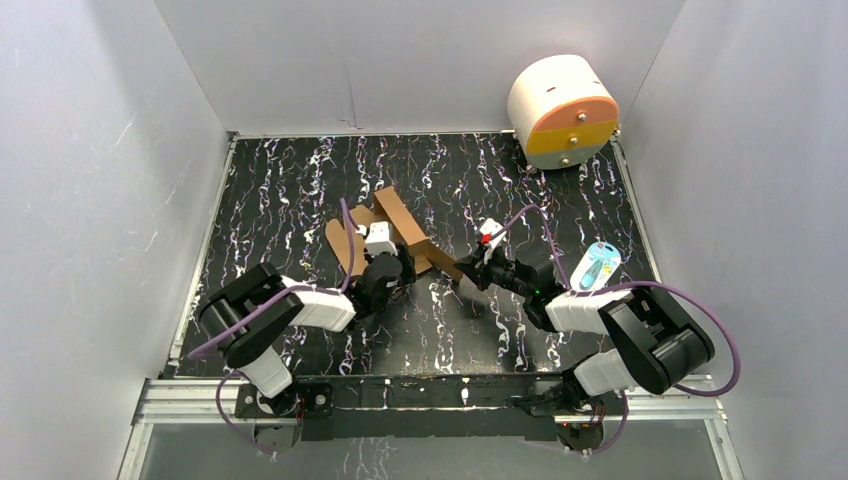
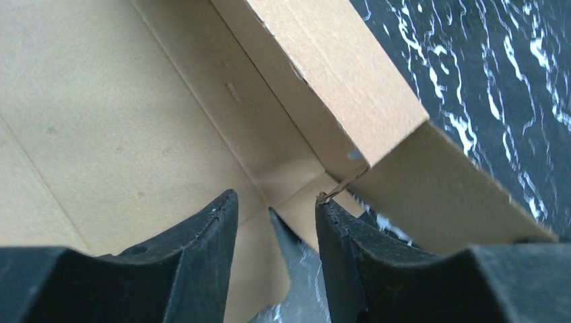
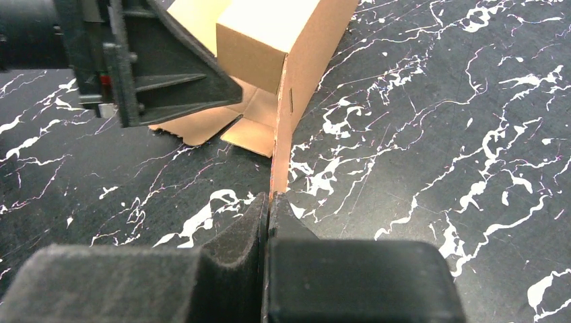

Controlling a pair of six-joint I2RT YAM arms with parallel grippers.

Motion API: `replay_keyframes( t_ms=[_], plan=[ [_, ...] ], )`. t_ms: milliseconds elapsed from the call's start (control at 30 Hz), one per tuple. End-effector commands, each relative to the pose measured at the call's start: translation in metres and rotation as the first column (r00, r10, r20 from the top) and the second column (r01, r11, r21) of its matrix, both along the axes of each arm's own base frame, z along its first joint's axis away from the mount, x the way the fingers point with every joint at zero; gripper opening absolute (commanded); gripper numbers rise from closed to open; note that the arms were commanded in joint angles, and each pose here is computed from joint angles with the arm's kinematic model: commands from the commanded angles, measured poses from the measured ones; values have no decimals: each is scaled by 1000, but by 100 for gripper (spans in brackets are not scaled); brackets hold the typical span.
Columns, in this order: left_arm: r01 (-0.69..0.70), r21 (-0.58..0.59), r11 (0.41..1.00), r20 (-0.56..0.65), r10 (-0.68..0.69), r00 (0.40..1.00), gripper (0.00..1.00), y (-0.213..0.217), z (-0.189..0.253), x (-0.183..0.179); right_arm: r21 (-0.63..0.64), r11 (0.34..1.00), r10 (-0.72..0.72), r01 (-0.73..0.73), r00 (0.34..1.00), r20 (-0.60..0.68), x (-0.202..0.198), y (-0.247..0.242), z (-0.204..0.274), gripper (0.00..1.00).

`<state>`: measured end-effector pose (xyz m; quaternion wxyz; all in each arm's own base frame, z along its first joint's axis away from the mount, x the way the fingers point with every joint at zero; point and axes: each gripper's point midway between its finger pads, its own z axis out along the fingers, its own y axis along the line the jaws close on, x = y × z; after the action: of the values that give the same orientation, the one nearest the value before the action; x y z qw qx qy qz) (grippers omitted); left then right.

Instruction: Fold the paper box

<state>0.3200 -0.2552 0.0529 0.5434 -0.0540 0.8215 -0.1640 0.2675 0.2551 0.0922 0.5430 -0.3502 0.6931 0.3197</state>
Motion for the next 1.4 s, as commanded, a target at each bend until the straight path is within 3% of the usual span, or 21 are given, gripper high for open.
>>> replay_keyframes(
  t_ms=[0,267,367,867,1067,1367],
  plan=[
    [128,42,991,57,-130,990,46,2,20,-16,16,999,29,-29,999,28,3,7,11,0],
    [390,136,911,66,-401,914,59,-4,20,-54,13,999,46,-46,999,20,3,10,9,0],
    [424,182,887,57,-440,896,71,-6,14,-57,14,998,56,-56,998,18,2,12,8,0],
    [320,367,874,98,-378,921,78,-20,-11,-32,9,998,62,-62,998,6,2,13,4,0],
    [162,343,925,152,-225,962,73,-4,-2,-18,7,998,67,-67,998,6,2,13,3,0],
    [83,317,945,209,-155,966,64,6,14,-12,4,998,69,-69,998,7,2,13,3,0]
  ],
)
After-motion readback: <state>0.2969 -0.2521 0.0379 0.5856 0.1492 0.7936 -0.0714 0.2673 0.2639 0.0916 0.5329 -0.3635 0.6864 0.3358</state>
